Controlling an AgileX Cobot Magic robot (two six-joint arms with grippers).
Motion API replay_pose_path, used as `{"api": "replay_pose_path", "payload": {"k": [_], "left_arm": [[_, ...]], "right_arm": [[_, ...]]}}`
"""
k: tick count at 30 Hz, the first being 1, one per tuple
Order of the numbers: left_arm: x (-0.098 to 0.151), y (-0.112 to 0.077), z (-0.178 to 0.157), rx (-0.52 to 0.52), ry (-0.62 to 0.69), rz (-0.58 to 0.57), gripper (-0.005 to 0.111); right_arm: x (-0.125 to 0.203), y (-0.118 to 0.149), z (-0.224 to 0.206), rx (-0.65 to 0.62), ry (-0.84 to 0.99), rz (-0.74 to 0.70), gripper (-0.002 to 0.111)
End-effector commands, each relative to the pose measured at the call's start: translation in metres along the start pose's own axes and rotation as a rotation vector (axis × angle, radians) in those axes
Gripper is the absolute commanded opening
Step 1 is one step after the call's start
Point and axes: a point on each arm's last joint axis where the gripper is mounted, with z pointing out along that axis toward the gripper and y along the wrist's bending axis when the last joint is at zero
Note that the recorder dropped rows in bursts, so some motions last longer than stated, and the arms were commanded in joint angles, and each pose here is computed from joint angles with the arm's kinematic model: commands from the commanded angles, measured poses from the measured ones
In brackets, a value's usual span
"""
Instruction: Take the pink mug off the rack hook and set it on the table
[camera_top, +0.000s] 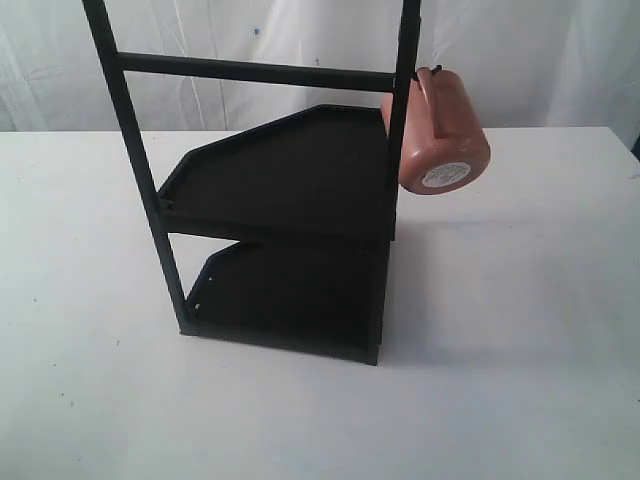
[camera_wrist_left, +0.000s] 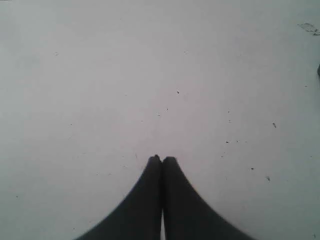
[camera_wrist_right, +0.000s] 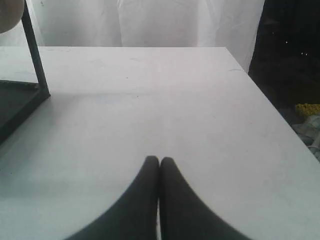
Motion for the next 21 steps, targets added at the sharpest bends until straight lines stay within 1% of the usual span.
{"api": "replay_pose_path", "payload": {"k": [1,7,9,10,13,15,17,18,20,21], "left_arm": [[0.000,0.000,0.000,0.004,-0.006,0.003,0.000],[0.000,0.000,0.000,0.004,-0.006,0.003,0.000],[0.000,0.000,0.000,0.004,-0.006,0.003,0.000],[0.000,0.000,0.000,0.004,-0.006,0.003,0.000],[0.000,0.000,0.000,0.004,-0.006,0.003,0.000],[0.000,0.000,0.000,0.004,-0.006,0.003,0.000],[0.000,0.000,0.000,0.004,-0.006,0.003,0.000],[0.000,0.000,0.000,0.004,-0.006,0.003,0.000],[0.000,0.000,0.000,0.004,-0.006,0.003,0.000],[0.000,0.000,0.000,0.004,-0.006,0.003,0.000]], "right_arm": [[0.000,0.000,0.000,0.005,-0.008,0.011,0.000],[0.000,0.000,0.000,0.005,-0.008,0.011,0.000],[-0.001,-0.001,0.000,0.017,-0.012,-0.088,0.000],[-0.001,-0.002,0.000,0.032,-0.018,-0.193,0.000],[-0.003,-0.004,0.000,0.054,-0.026,-0.374,0.000],[-0.004,-0.004,0.000,0.058,-0.038,-0.413,0.000],[-0.009,-0.002,-0.001,0.041,-0.100,-0.373,0.000],[-0.014,0.001,-0.001,0.016,-0.162,-0.288,0.000],[-0.028,0.005,-0.005,-0.048,-0.318,-0.022,0.000],[-0.035,0.005,-0.008,-0.085,-0.404,0.142,0.000]]}}
